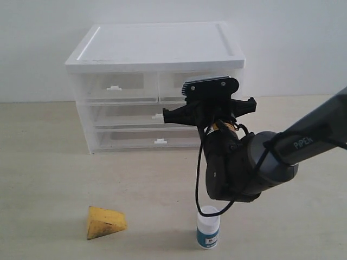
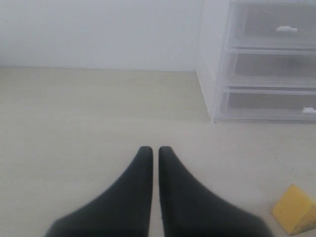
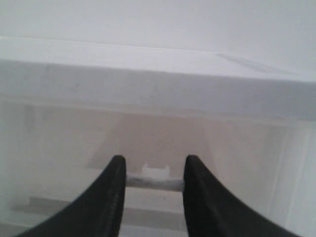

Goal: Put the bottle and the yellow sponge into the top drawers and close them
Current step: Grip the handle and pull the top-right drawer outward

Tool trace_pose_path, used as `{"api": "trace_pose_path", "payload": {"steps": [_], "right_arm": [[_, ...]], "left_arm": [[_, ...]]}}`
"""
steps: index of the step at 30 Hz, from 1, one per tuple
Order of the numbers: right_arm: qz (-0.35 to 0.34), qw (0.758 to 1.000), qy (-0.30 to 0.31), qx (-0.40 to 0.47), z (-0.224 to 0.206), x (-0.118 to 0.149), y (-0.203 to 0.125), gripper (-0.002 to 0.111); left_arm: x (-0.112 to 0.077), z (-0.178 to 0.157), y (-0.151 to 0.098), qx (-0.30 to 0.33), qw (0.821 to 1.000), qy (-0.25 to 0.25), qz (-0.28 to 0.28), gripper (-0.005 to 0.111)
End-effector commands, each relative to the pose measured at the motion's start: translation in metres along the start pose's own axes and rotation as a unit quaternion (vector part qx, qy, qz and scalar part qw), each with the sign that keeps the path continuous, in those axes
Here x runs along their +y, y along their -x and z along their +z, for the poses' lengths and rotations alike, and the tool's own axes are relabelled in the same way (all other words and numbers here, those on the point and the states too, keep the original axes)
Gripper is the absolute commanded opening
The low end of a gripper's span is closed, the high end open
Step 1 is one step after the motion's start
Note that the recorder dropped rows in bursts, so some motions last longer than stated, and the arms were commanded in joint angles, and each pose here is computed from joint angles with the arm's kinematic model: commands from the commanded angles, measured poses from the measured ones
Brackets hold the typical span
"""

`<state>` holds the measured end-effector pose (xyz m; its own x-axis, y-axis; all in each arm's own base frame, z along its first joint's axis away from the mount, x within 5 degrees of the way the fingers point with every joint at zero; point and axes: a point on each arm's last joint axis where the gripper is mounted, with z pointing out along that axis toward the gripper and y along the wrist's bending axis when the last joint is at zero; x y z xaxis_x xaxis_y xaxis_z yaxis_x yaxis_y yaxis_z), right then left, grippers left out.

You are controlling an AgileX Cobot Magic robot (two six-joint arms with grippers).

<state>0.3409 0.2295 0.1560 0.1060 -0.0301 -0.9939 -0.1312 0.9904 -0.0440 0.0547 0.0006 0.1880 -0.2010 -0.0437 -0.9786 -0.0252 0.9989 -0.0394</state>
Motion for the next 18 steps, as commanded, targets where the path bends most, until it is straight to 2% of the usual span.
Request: {"api": "trace_pose_path", "payload": {"steps": [1, 10, 18], "right_arm": [[0.011, 1.000, 0.002, -0.007, -0.018, -0.002, 0.013, 0.000], [0.016, 0.999, 0.021, 0.024, -0.060, 0.011, 0.018, 0.000], [0.014, 0.999, 0.019, 0.048, -0.083, 0.011, 0.016, 0.000]], "left_arm": [[0.000, 0.000, -0.001, 0.000, 1.000, 0.001, -0.003, 0.004], [0.000, 0.000, -0.001, 0.000, 1.000, 0.001, -0.003, 0.004], [0.000, 0.000, -0.001, 0.000, 1.000, 0.001, -0.003, 0.004]]}}
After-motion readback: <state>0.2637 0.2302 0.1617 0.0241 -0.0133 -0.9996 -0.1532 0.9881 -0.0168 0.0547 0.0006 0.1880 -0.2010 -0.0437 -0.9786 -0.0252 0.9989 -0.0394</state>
